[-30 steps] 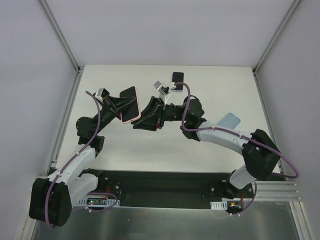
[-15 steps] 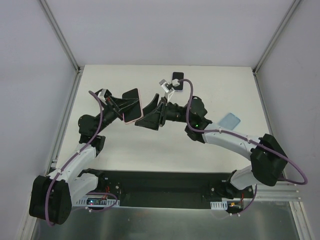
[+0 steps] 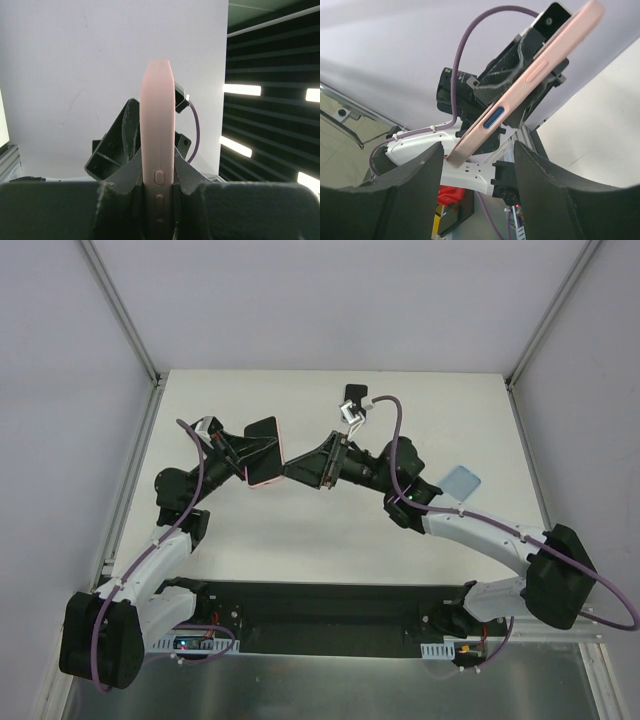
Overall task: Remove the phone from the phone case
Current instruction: Remove the phone case from the phone.
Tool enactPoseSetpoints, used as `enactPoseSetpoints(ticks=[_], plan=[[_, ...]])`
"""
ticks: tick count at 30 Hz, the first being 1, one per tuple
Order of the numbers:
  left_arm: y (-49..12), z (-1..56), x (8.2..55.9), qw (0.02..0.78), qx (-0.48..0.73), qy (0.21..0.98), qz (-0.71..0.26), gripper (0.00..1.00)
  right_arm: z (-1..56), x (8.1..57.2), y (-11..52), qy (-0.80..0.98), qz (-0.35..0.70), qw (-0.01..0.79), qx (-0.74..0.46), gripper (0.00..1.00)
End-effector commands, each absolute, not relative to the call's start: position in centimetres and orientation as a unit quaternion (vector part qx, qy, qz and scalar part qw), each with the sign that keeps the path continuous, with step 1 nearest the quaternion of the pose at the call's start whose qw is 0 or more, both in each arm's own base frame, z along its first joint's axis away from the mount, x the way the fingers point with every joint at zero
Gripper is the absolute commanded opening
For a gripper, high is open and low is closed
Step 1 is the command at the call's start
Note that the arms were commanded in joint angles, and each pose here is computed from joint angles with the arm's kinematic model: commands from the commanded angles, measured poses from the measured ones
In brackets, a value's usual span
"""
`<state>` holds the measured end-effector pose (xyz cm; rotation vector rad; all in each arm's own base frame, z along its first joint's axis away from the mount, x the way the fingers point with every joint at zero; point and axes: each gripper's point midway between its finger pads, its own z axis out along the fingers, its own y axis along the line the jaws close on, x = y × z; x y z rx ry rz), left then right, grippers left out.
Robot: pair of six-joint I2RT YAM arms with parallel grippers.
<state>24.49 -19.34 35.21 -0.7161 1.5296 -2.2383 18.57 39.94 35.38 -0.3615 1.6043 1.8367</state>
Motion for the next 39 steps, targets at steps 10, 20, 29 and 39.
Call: enactPoseSetpoints(ticks=[10,20,29,39], plan=[[-19.1,38.8,23.3,0.212,-0.187,0.529,-0.8,0.0,35.7,17.4,39.1,0.669,0.658,0.333,-0.096,0.58],[-19.2,38.5,23.4,0.214,-0.187,0.534,-0.796,0.0,38.0,17.1,39.4,0.651,0.674,0.334,-0.097,0.55],[-19.1,38.5,23.4,0.214,-0.188,0.534,-0.796,0.0,37.7,17.1,39.7,0.653,0.677,0.327,-0.096,0.45],[-19.0,38.4,23.6,0.215,-0.193,0.534,-0.794,0.0,38.8,16.5,40.3,0.622,0.712,0.312,-0.096,0.02]])
